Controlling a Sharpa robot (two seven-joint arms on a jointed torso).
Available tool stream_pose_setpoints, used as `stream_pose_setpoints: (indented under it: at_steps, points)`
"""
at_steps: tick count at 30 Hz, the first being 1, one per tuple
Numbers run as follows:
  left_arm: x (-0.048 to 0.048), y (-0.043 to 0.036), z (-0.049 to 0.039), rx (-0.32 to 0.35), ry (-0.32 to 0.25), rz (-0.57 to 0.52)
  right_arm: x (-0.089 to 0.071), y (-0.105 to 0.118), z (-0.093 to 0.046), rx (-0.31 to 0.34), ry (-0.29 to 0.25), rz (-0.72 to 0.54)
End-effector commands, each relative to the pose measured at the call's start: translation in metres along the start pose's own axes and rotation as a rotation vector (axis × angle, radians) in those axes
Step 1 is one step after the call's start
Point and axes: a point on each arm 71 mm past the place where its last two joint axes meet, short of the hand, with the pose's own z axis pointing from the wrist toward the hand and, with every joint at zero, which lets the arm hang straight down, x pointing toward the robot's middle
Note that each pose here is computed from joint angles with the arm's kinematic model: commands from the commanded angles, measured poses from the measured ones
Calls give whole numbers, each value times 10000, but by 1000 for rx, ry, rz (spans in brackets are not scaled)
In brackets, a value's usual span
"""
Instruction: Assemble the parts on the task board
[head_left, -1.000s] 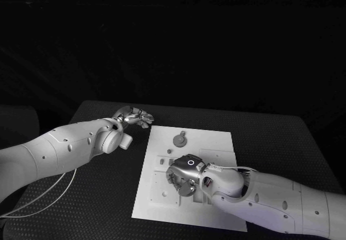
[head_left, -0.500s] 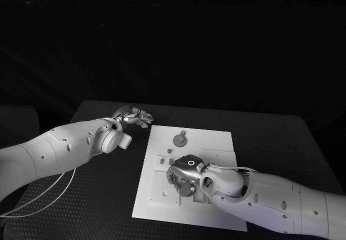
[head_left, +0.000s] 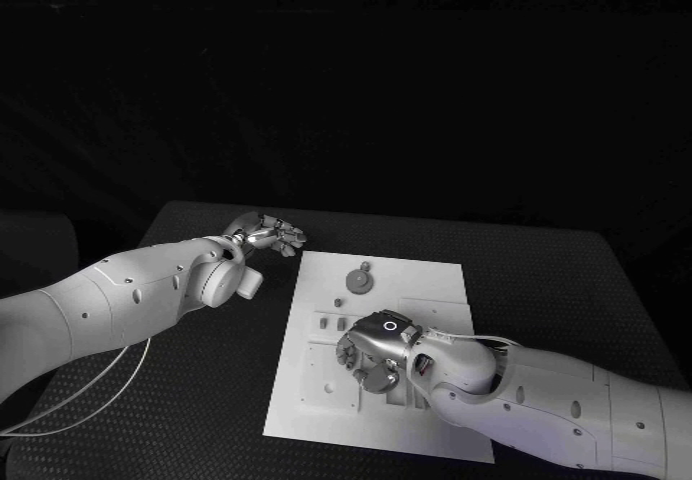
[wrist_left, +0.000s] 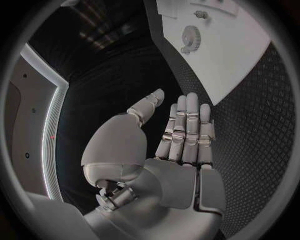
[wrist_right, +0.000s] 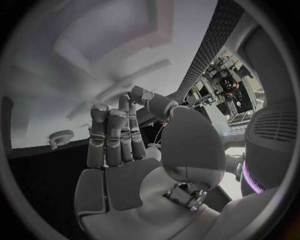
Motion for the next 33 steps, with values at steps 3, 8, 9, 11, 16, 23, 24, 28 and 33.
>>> stream_pose_setpoints:
  at_steps: [3,8,9,11,16,23,24,28,33]
  points:
    - [0,1,-6,4,11,-1,53,-93,-63,49,16,21]
    - [-15,6,-10,3,6,0,-9,-130,-103,56,-7,23]
    - [-15,6,-10,3,7,0,-36,-138,-112,56,-16,27]
    - [-17,7,-12,3,7,0,-86,-153,-141,57,-32,34]
    - [-23,10,-15,2,5,0,-298,-250,-235,72,-80,70]
    - [-28,11,-17,3,2,1,-663,-489,-392,118,-80,100]
    - [-27,10,-18,3,2,1,-702,-528,-416,124,-50,90]
    - [-21,8,-16,4,3,1,-852,-743,-532,169,43,98]
    - [-18,7,-15,5,3,1,-943,-875,-652,216,38,59]
